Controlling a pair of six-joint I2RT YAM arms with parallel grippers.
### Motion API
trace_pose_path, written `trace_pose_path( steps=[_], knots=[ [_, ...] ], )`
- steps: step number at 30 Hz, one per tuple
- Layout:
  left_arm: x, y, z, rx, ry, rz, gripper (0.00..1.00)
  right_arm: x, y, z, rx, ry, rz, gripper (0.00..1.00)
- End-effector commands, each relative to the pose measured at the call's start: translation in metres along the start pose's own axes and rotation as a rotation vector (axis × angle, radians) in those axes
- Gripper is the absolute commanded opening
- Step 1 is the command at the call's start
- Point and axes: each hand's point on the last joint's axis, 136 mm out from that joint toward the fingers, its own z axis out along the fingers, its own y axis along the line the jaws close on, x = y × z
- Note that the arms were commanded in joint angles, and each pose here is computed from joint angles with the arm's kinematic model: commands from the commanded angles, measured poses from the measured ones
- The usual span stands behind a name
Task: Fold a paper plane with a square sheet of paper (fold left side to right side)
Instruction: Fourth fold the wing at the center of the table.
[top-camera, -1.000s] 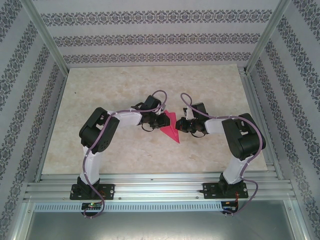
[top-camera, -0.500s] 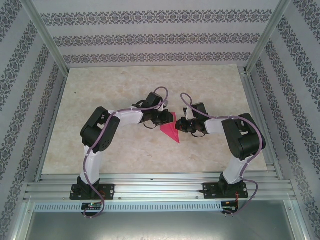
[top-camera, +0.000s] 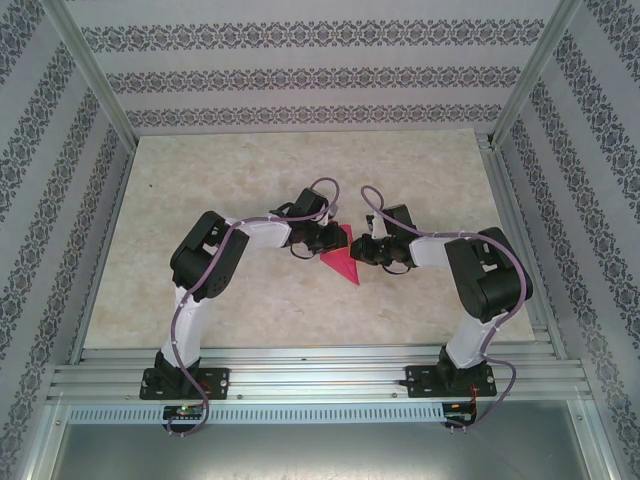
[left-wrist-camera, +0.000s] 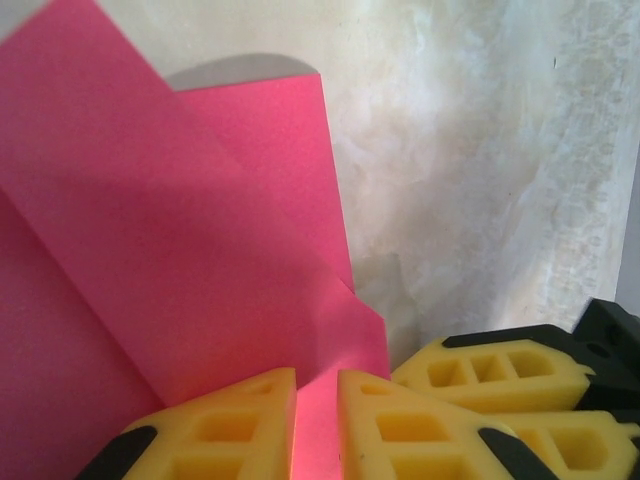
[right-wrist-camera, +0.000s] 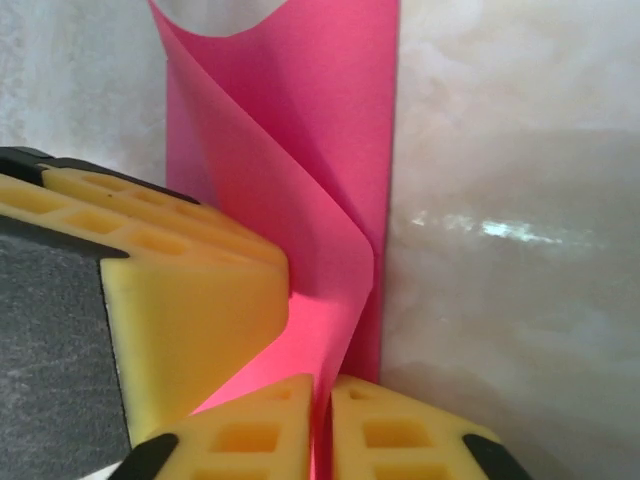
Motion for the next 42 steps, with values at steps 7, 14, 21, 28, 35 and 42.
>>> trace_pose_path(
  steps=[7,14,21,28,35,42],
  knots=[
    [0.011,0.024,0.012,-0.076,0.025,-0.009,0.2,-0.001,0.027,-0.045,0.027,-0.058,-0.079,0.21],
    [0.012,0.026,0.011,-0.088,0.027,-0.002,0.2,0.042,0.051,-0.033,-0.023,0.03,-0.118,0.21],
    [0.012,0.027,0.012,-0.091,0.028,-0.004,0.2,0.053,0.034,-0.023,0.041,0.069,-0.117,0.21],
    [0.013,0.027,0.012,-0.094,0.032,-0.003,0.2,0.064,0.02,-0.018,0.083,0.109,-0.109,0.2],
    [0.013,0.028,0.012,-0.097,0.035,-0.002,0.2,0.069,0.011,-0.015,0.11,0.131,-0.106,0.2],
    [0.013,0.028,0.012,-0.099,0.036,-0.002,0.2,0.072,0.005,-0.015,0.133,0.141,-0.102,0.2]
  ],
)
